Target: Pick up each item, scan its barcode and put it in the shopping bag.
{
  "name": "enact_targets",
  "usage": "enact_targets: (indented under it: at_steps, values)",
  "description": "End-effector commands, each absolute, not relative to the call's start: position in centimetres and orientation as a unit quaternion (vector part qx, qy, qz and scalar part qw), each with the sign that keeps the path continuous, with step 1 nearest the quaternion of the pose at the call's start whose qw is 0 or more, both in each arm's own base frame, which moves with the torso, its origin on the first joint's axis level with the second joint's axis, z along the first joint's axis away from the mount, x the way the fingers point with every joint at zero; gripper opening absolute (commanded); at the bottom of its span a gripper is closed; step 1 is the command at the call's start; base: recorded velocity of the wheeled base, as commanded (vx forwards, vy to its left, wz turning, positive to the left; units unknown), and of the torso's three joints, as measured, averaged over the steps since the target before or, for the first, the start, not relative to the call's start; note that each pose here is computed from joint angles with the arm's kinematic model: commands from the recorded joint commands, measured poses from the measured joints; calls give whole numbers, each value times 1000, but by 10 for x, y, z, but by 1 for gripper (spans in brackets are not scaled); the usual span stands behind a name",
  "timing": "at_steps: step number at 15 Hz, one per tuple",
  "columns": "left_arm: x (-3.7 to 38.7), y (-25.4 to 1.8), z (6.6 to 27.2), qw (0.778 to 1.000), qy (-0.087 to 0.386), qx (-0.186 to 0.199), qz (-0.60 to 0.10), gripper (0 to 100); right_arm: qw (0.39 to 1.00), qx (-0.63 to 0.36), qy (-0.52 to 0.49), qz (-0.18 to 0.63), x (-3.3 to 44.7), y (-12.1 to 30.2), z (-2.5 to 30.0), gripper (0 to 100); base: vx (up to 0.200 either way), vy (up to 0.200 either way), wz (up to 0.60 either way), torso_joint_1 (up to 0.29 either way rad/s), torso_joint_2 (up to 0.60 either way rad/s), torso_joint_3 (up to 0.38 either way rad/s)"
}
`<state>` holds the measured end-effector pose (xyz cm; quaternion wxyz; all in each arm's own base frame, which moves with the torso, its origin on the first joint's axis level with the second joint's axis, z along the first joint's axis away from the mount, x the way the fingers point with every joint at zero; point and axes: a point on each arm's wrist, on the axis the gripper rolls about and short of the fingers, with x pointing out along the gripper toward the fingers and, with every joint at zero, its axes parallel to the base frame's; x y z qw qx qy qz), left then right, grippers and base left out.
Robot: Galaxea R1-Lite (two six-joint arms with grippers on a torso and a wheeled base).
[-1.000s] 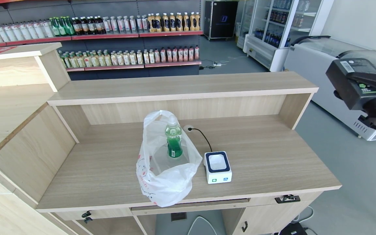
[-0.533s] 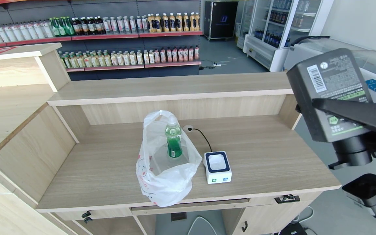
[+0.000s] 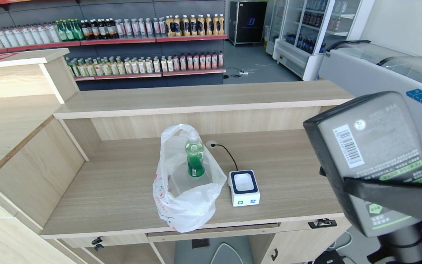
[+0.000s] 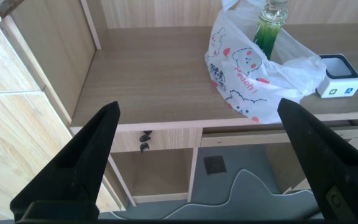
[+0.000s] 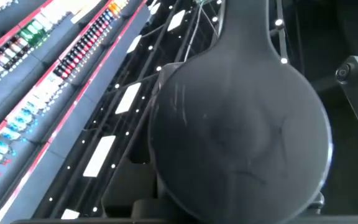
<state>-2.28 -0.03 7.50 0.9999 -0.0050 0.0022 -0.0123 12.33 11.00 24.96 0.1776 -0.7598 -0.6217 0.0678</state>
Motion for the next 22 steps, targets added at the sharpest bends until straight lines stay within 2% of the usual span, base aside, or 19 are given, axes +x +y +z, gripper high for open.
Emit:
enact_targets:
  at_steps: [1,4,7,9,12,16,22]
  values:
    - [-23,0,75,1000,3,-5,-12,100,179,-763,-618,69,121,111,247,0,0,0,0,0,0,0]
    - [-23,0,75,1000,3,-5,-12,100,177,-750,-634,64,109,112,248,0,0,0,0,0,0,0]
    - [-23,0,75,1000,3,-5,-12,100,172,-715,-671,96,103,131,240,0,0,0,0,0,0,0]
    - [-23,0,75,1000,3,-5,-12,100,173,-703,-684,89,99,140,240,0,0,0,0,0,0,0]
    - [-23,0,75,1000,3,-5,-12,100,189,-728,-655,72,98,136,244,0,0,0,0,0,0,0]
    - [-23,0,75,1000,3,-5,-12,100,190,-722,-661,78,93,137,243,0,0,0,0,0,0,0]
    - [-23,0,75,1000,3,-5,-12,100,197,-734,-649,41,86,119,253,0,0,0,0,0,0,0]
